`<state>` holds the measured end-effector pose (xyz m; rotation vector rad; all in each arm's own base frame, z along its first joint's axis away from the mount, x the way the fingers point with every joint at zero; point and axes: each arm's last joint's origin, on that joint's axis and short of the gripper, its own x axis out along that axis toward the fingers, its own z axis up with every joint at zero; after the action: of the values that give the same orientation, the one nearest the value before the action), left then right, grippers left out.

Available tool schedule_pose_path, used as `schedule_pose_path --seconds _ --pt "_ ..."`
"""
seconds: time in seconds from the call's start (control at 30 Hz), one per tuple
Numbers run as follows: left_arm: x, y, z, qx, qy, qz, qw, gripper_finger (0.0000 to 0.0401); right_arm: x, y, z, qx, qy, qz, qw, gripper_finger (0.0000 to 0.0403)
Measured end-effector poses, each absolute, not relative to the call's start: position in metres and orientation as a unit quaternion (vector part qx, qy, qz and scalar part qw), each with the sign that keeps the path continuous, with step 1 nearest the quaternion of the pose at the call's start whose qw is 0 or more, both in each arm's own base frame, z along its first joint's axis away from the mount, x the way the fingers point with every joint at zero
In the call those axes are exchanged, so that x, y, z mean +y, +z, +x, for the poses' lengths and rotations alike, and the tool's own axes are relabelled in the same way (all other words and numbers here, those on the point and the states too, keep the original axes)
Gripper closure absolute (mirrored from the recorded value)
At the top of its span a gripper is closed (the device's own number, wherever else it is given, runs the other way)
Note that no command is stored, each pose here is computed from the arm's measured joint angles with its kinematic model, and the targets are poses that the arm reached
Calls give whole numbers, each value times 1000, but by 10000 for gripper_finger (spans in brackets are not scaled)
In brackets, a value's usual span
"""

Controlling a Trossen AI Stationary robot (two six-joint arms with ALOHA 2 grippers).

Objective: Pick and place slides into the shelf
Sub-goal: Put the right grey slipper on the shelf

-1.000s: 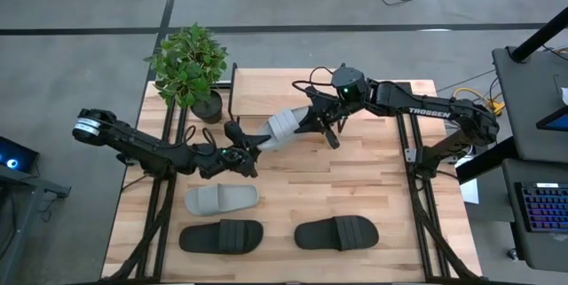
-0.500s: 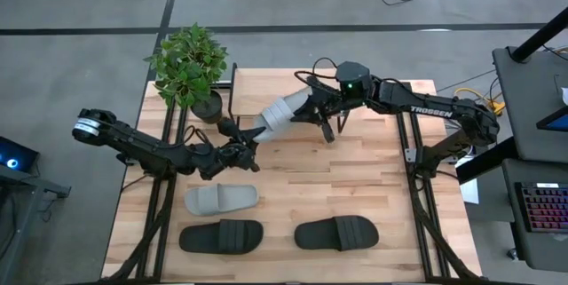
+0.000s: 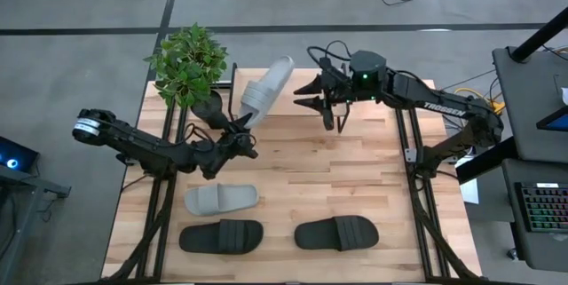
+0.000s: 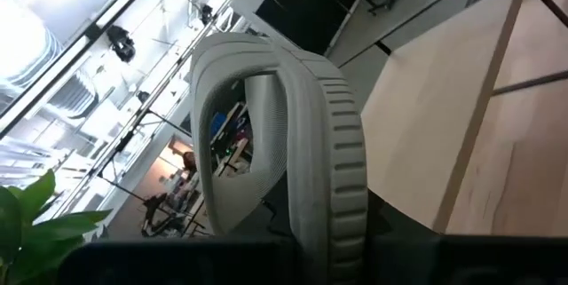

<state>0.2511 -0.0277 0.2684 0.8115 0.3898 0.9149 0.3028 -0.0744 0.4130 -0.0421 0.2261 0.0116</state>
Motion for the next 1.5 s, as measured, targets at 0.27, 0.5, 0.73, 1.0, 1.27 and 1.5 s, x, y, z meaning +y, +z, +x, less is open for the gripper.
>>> schedule_pose_path --seconds 0.27,0.5,0.73,1.0,1.27,1.5 --pt "-31 245 285 287 497 406 711 389 -75 410 303 124 5 -30 992 308" --pt "-28 237 302 306 528 394 687 389 -75 406 302 146 7 -27 989 315" --pt "-16 235 302 313 564 369 669 389 -75 404 302 152 8 -28 988 313" --pt "-3 216 310 335 573 377 646 388 -75 404 302 152 8 -29 988 317" --pt "2 194 316 358 574 390 624 387 -75 404 302 152 8 -28 988 316" --pt "8 181 314 375 571 401 610 386 -75 403 302 156 8 -26 987 320"
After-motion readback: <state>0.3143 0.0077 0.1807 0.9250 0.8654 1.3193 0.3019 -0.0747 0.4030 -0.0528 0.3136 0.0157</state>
